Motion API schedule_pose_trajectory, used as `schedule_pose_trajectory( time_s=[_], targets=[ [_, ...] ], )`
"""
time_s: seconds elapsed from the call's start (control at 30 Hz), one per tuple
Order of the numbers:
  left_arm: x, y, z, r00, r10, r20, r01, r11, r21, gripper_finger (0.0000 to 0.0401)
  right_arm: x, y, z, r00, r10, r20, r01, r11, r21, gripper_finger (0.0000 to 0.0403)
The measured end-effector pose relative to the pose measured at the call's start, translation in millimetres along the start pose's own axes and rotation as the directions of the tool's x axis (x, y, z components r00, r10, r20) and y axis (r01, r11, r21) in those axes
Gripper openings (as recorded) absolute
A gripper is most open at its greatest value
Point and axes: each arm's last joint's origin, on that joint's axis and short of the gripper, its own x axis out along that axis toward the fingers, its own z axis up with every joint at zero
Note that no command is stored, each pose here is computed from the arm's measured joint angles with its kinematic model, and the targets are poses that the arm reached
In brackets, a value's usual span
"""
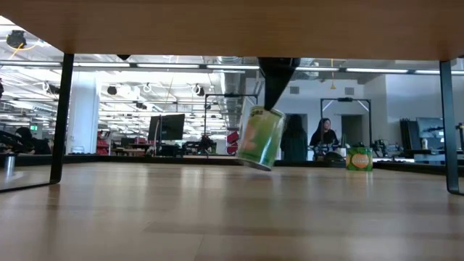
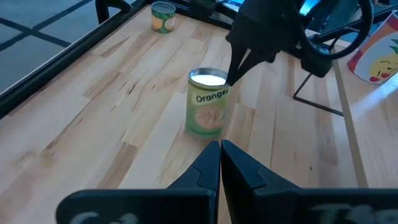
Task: Pick and place cans onto a shelf
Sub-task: Put the canned oranges on the shelf
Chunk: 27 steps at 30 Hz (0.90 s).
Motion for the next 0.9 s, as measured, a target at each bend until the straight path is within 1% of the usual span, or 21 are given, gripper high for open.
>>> schedule_pose_trajectory(
  time_s=[0.13,0.2,0.3,0.47,0.67,0.9],
  targets=[
    [0,0,0,1.0,0.0,-0.001,0.0,1.0,0.002,0.0,4,5,8,1.0,0.02,0.014,-0.019,0.999,-0.04,0.0003],
    [0,0,0,1.0,0.0,-0.001,0.0,1.0,0.003,0.0,4,10,8,0.999,0.039,0.014,-0.038,0.996,-0.085,0.0003],
    [0,0,0,1.0,0.001,-0.002,-0.001,1.0,0.003,0.0,4,23,13,0.997,0.046,0.064,-0.035,0.987,-0.157,0.0003],
    [0,0,0,1.0,0.0,-0.002,0.0,1.0,0.009,0.0,6,34,10,0.997,0.044,0.061,-0.03,0.975,-0.218,0.0003],
    [0,0,0,1.0,0.0,-0.002,0.0,1.0,0.01,0.0,6,38,14,0.994,0.042,0.099,-0.018,0.973,-0.232,0.0011],
    [0,0,0,1.0,0.0,-0.002,0.0,1.0,0.01,0.0,5,41,14,0.993,0.046,0.107,-0.02,0.973,-0.232,0.0053]
  ],
)
